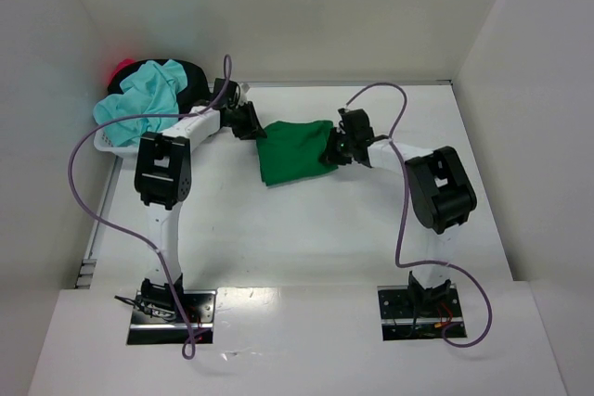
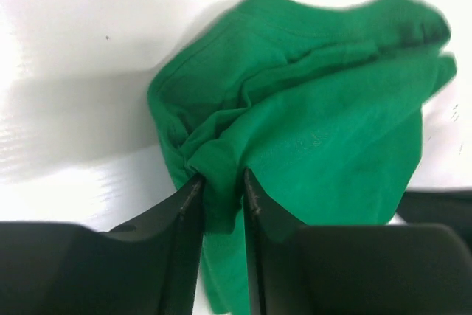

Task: Fold and stack the t-shirts
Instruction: Smooth out wrinkles on the folded tshirt

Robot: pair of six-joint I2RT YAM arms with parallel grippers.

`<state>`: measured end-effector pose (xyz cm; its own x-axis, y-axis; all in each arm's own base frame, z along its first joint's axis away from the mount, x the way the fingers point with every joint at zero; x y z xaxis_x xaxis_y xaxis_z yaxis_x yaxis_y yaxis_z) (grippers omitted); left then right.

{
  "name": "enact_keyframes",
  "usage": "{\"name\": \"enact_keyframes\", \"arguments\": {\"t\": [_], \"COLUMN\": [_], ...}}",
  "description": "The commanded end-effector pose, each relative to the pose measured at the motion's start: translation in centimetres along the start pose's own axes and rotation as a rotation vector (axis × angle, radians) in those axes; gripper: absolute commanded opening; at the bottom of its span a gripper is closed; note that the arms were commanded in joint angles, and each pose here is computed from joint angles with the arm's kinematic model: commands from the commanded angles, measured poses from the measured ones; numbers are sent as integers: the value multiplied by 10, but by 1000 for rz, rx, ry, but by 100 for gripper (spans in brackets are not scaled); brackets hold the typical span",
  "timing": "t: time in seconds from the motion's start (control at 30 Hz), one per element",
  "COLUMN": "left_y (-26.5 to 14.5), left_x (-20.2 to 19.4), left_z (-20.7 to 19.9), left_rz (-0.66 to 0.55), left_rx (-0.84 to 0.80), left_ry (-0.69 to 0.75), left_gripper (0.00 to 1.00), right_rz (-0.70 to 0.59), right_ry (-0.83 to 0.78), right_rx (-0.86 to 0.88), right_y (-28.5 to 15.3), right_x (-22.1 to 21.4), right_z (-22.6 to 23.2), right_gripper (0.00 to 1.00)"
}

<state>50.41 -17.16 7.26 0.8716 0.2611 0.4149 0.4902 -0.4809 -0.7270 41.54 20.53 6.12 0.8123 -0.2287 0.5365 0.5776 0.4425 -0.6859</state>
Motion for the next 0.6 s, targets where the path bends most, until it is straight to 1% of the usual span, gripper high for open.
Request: {"name": "enact_keyframes", "arguments": {"t": [0.0,0.07,0.1,0.13,0.2,0.23,0.27,0.33,0.37,0.4,0.47,0.5,0.53,0.57], "left_y": [0,2,2,5,7,6,6,4,4,-2,-9,-21,-26,-34], "left_x": [13,15,15,16,17,18,18,19,17,20,19,26,23,26], "left_z": [-8,-7,-7,-7,-6,-9,-9,-11,-10,-14,-15,-24,-24,-22], "left_rz": [-28,-29,-29,-30,-29,-24,-24,-20,-13,-26,-29,-55,-49,-62], "left_rx": [-21,-22,-22,-22,-22,-31,-31,-39,-36,-42,-33,-45,-42,-40], "left_ry": [4,5,5,5,5,5,16,16,24,43,54,76,73,78], "left_gripper": [32,32,32,32,32,34,37,45,49,54,58,60,62,66], "right_rz": [16,21,44,32,54,45,26,13,-22,-41,-99,-155,-160,-200], "right_ry": [-43,-23,-16,5,24,22,31,43,40,39,36,30,19,38], "right_rx": [19,25,20,16,9,15,16,-14,-32,-41,-71,-50,-47,-51], "right_y": [6,0,-1,-7,-12,-15,-22,-30,-39,-44,-56,-70,-74,-81], "right_x": [-21,-26,-39,-38,-52,-52,-49,-49,-43,-38,-27,-12,-10,6], "right_z": [16,21,19,20,18,18,21,16,16,17,16,26,27,23], "right_gripper": [14,11,11,11,11,11,13,26,34,36,44,52,56,57]}}
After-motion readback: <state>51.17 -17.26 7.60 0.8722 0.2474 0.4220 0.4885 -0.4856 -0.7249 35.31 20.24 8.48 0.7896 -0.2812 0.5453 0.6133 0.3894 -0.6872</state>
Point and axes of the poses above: each gripper's point midway between its finger pads, its own y axis out along the fingers, its own z axis along the line the jaws close on, x = y × z, the point moved 2 cm from there along -y, back along the fingers, and after that the axes turned 1 degree about y, right-handed, at the moved point
